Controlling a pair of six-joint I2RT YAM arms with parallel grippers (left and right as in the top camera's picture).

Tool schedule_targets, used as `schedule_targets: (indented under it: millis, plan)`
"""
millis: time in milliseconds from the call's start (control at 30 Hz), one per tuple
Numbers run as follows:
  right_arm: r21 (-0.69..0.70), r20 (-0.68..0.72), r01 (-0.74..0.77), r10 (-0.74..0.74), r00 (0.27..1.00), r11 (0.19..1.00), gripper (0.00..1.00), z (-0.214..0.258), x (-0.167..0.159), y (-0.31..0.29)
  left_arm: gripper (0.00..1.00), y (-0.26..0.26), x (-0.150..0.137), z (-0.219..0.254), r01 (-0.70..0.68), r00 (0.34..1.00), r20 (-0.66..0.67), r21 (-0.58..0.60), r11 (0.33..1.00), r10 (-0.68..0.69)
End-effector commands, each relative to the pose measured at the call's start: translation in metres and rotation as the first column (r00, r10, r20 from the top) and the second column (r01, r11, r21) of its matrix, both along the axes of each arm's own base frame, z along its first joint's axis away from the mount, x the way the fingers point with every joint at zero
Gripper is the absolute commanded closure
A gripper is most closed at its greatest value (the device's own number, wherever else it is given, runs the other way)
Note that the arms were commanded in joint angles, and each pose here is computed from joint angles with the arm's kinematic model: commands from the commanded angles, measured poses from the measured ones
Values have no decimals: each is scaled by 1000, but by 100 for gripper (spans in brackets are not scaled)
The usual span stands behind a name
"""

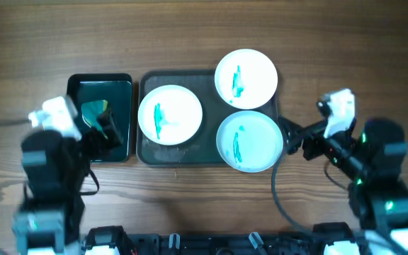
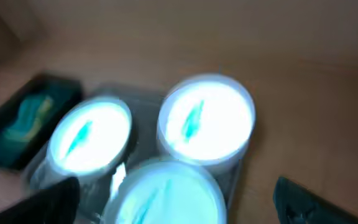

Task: Clean dirty plates on tray and stack at the side
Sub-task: 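Move left gripper to sponge and right gripper to left plate's rim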

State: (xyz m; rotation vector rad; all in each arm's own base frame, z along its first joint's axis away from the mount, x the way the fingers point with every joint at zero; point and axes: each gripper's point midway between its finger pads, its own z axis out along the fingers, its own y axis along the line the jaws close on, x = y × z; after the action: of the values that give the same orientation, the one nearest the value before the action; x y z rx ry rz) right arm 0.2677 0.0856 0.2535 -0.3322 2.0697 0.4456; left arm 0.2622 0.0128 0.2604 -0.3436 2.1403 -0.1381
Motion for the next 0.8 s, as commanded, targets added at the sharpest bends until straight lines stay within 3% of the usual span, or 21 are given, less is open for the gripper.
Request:
schedule_targets:
  millis: [0,100,233,333,467,600,767]
  plan:
    - [8,-201,-61,62,978,998,0,10,12,11,0,-23,42,17,114,982,-143,-93,989,-127]
    - [-60,-301,-139,115,947,988,0,2,21,11,0,-27,56,10,121,956,-252,-134,984,-152]
    - [96,-390,-206,227,892,974,1,-8,22,35,0,-44,63,-8,159,917,-323,-238,958,-233]
    - [192,-456,-153,226,861,970,1,-18,34,44,0,-48,63,-16,165,901,-351,-267,950,-255]
    - [119,-565,-95,146,812,988,12,-50,47,63,0,-47,69,-17,165,906,-341,-261,951,-251]
    - [14,-608,-84,75,791,996,16,-64,64,98,0,-45,69,-17,160,908,-343,-252,954,-242]
    - [-55,-632,-118,58,773,991,29,-89,96,156,0,-22,70,-25,86,914,-383,-137,987,-133]
